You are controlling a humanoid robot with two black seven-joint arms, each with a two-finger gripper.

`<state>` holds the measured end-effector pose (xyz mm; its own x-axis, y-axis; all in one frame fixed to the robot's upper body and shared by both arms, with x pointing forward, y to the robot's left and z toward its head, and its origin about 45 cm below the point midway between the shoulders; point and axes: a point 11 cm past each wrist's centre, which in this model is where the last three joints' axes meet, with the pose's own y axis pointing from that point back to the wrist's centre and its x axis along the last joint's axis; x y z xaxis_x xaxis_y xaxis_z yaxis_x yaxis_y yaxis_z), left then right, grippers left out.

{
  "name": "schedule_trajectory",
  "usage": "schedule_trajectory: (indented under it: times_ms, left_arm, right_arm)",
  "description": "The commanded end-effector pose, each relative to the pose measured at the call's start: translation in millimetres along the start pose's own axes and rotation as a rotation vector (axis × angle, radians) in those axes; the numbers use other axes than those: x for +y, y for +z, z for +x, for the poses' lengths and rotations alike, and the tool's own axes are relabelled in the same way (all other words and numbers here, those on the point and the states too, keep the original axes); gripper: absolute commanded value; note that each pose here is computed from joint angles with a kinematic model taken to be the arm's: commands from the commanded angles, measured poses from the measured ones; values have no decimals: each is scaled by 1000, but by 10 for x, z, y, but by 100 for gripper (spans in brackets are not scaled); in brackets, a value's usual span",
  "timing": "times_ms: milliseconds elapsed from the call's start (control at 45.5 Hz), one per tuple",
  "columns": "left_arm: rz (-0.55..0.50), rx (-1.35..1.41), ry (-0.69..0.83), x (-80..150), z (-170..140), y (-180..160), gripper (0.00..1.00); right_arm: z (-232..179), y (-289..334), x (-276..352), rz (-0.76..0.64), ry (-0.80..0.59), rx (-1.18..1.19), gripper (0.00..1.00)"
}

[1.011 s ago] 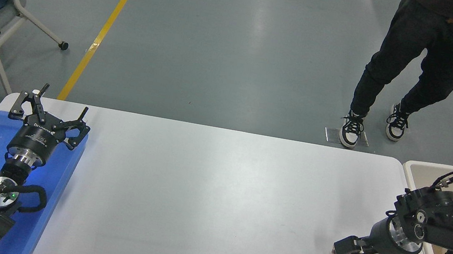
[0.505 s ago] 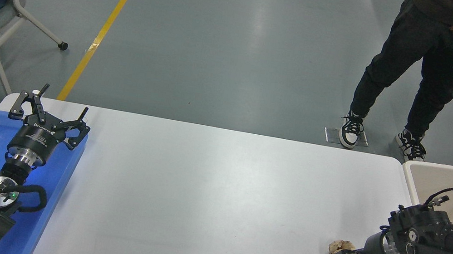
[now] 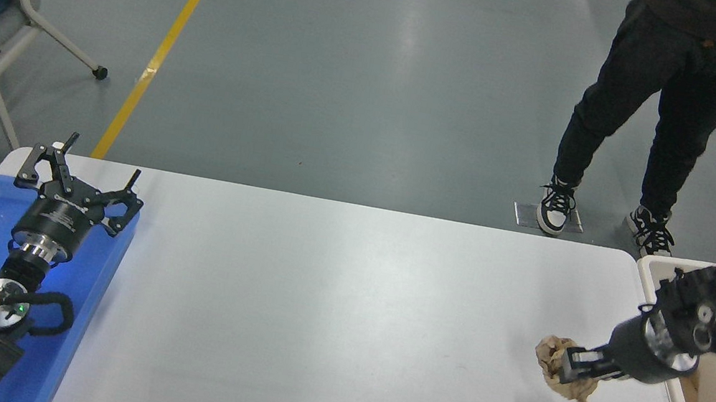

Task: Pick up paper ball place in dustbin

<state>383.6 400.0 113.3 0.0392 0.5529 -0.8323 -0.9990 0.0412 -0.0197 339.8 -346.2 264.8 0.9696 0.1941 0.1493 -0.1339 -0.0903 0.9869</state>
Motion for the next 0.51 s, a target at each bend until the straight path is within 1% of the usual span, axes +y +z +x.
schedule_trajectory:
  times_ms: [0,176,484]
  left_arm:
    - [-1,1,0,0,0,1,99]
    - [0,0,0,0,0,-1,99]
    - [-2,2,0,0,0,2,99]
  right_arm:
    - [111,-281,1384,-37,63,-5,0]
    - [226,-418,1738,-57,139,32,0]
    - [227,-246,1801,-127,142,8,0]
